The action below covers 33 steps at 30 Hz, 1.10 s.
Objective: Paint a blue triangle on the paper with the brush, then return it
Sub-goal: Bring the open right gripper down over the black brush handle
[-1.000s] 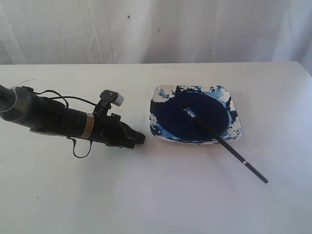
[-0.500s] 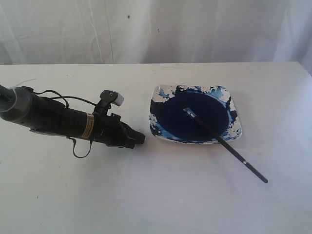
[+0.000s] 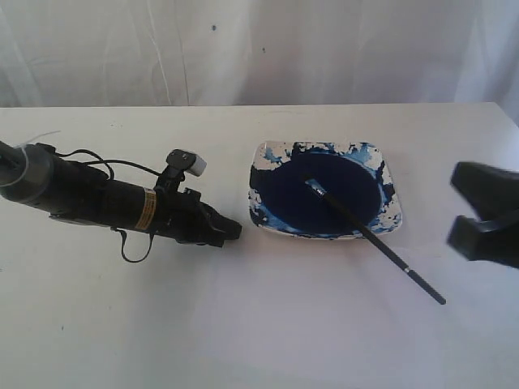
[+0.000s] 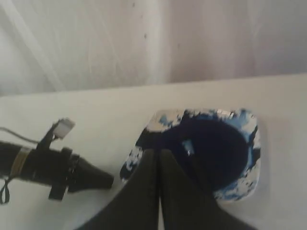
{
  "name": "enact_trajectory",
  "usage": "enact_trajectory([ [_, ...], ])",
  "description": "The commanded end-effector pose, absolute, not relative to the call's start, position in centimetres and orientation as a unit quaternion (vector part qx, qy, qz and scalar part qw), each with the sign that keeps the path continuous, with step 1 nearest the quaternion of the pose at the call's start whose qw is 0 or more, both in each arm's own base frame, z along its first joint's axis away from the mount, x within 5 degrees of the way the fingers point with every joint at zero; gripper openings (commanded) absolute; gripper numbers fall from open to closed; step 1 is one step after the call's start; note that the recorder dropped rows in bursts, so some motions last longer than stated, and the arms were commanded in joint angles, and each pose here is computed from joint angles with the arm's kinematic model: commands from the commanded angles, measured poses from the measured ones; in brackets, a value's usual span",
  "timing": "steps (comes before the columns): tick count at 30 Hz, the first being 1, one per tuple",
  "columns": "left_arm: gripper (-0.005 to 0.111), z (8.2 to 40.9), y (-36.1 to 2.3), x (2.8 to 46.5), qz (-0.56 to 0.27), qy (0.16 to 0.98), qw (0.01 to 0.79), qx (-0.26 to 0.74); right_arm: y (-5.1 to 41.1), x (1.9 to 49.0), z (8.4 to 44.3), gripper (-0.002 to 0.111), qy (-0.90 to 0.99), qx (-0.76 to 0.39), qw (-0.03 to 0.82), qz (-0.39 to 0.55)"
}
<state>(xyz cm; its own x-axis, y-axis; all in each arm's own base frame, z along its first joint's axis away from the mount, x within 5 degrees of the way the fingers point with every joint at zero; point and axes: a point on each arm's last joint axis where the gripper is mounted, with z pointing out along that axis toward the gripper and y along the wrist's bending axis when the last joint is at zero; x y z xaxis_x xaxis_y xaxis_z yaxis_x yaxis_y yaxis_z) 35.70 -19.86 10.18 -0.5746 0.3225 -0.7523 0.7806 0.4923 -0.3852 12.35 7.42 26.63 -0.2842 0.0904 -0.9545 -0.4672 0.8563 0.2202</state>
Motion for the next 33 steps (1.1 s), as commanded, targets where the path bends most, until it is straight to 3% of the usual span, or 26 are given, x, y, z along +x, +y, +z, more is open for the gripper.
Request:
enact_trajectory([
  [1,0.0,10.0,-19.8,35.9,-0.348,0.814,0.311,0.346,10.1,14.3,24.5,0.0,0.787,-0.147,0.539,0.26],
  [16,0.0,10.0,-19.8,35.9,-0.348,0.814,0.311,0.346,12.6,18.7,17.3,0.0,0.852,0.076,0.407,0.321],
  [21,0.0,10.0,-19.8,35.9,-0.348,0.814,0.311,0.346,12.8,18.8,16.4,0.003,0.859,0.097,0.388,0.32],
  [25,0.0,10.0,-19.8,35.9,-0.348,0.814,0.311,0.346,12.8,18.8,16.3,0.024,0.861,0.089,0.387,0.318],
  [28,0.0,10.0,-19.8,35.9,-0.348,0.814,0.311,0.346,13.4,18.7,16.8,0.064,0.851,-0.021,0.426,0.307],
  [30,0.0,10.0,-19.8,35.9,-0.348,0.814,0.311,0.346,13.5,18.8,17.1,0.081,0.84,-0.056,0.447,0.303],
  [33,0.0,10.0,-19.8,35.9,-0.348,0.814,0.311,0.346,13.4,18.7,16.8,0.082,0.837,-0.15,0.469,0.24],
])
